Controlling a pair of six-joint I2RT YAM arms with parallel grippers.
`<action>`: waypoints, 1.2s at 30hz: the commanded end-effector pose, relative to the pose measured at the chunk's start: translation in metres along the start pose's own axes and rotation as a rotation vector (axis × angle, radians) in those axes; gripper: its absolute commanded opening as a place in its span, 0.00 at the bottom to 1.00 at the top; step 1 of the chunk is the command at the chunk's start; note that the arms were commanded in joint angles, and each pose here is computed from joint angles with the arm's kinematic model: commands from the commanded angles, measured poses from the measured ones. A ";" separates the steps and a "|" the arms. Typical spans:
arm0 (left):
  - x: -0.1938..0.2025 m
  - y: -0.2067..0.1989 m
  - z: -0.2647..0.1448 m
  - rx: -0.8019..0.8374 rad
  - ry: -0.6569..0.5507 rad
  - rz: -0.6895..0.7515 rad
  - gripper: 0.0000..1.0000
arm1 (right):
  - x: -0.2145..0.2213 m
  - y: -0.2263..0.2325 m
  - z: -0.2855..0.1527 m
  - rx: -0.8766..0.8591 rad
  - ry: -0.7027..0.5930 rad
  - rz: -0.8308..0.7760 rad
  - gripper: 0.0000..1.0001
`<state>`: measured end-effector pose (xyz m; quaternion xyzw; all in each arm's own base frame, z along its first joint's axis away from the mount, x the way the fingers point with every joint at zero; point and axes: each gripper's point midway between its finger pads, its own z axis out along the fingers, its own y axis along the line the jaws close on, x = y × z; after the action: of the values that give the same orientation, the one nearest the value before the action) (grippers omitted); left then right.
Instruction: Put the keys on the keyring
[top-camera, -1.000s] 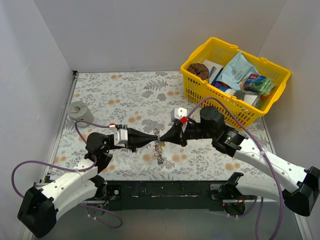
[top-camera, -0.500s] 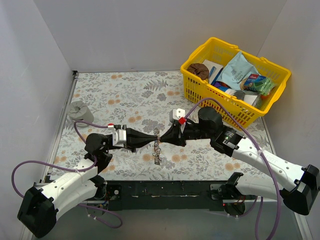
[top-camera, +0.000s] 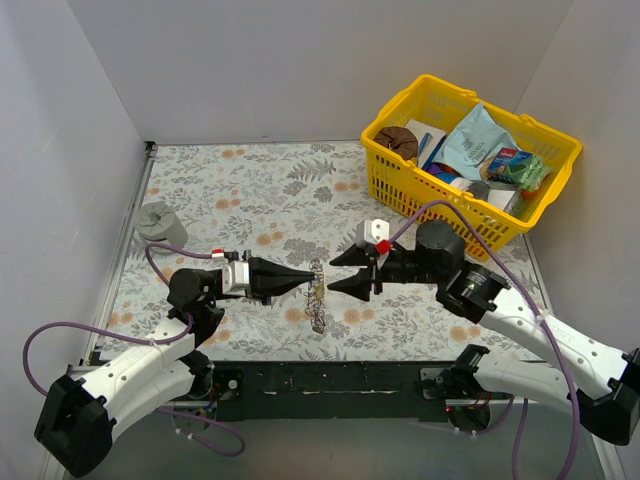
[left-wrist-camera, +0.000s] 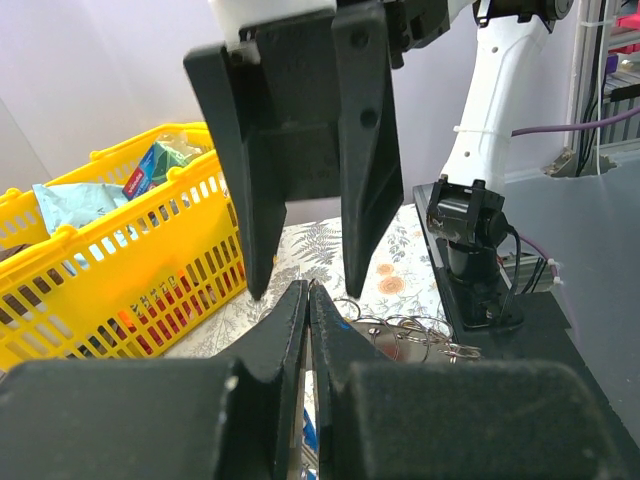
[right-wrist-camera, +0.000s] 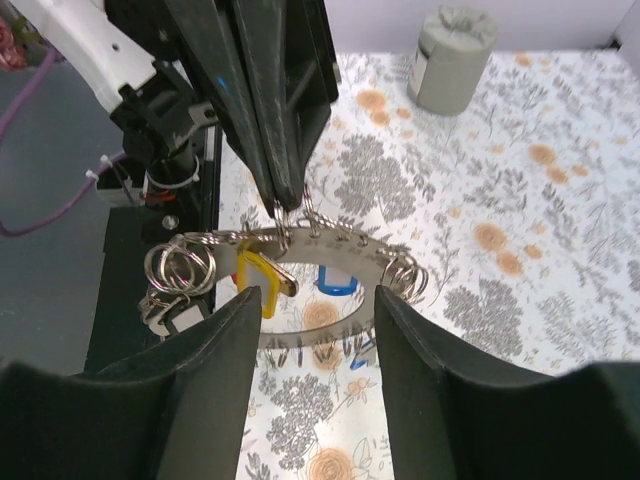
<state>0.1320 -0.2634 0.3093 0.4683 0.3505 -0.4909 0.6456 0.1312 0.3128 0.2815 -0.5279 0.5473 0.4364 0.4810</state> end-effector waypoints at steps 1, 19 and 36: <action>-0.021 0.000 0.003 0.006 -0.046 0.065 0.00 | -0.034 0.002 -0.011 0.018 -0.125 -0.077 0.56; -0.023 0.001 0.005 0.015 -0.050 0.065 0.00 | -0.030 0.009 0.007 -0.083 -0.134 -0.015 0.39; -0.021 0.000 0.005 0.021 -0.049 0.060 0.00 | -0.028 0.012 0.015 -0.129 -0.136 0.008 0.11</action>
<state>0.1296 -0.2642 0.3068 0.4748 0.3490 -0.4942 0.6391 0.1200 0.3299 0.2951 -0.5241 0.5072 0.4988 0.4683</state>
